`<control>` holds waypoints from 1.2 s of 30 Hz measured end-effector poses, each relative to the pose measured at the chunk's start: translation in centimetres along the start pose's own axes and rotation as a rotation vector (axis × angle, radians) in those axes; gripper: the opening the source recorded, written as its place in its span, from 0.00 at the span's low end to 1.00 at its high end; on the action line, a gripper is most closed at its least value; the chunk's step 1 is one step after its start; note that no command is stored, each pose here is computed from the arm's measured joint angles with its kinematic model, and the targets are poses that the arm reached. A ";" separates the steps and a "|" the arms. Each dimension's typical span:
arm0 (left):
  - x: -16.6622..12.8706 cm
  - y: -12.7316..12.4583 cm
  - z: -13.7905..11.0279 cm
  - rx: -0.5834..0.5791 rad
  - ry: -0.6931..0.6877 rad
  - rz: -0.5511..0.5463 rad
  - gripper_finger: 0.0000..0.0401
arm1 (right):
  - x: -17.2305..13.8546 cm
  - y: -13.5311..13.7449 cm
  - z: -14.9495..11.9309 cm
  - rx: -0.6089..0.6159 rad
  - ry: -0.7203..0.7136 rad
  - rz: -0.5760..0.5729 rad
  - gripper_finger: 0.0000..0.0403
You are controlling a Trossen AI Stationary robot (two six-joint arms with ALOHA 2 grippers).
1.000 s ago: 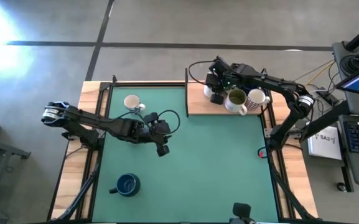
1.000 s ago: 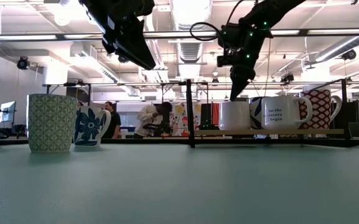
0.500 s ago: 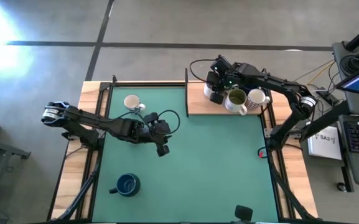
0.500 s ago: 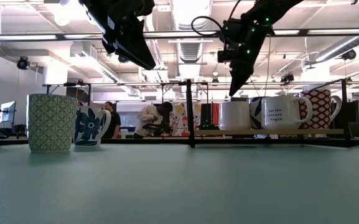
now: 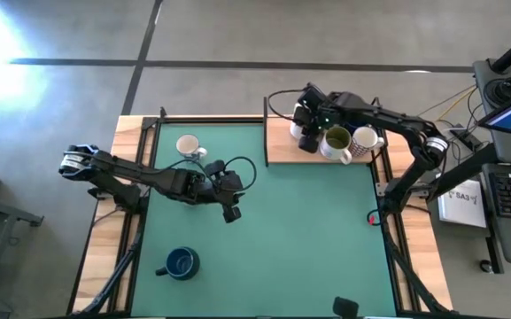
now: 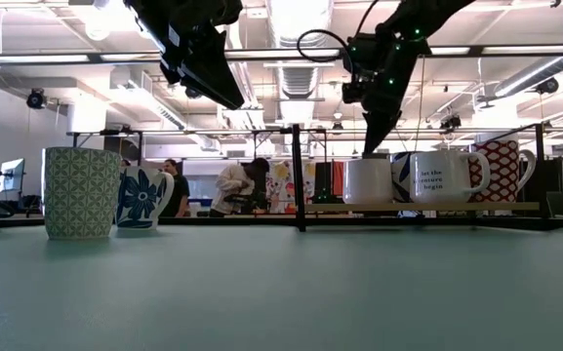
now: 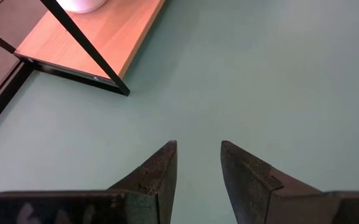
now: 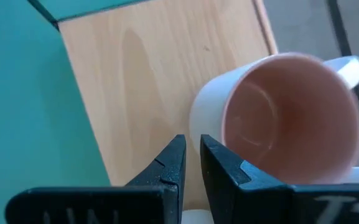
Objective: Place coffee mugs
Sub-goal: Put the pink white mug on the shelf
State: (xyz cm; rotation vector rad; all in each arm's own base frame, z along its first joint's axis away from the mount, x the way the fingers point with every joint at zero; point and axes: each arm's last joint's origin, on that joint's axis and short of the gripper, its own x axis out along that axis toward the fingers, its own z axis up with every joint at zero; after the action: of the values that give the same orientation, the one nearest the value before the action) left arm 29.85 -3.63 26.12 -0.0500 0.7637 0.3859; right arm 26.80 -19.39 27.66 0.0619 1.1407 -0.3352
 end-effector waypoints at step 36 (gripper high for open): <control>0.0 0.0 0.0 0.000 0.001 0.000 0.27 | 2.3 -0.4 0.1 -0.042 0.057 -0.053 0.10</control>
State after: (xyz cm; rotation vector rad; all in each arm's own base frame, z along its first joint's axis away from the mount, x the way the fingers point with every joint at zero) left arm 29.85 -3.63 26.11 -0.0498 0.7644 0.3860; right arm 27.66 -20.33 25.69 0.0042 1.2074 -0.3584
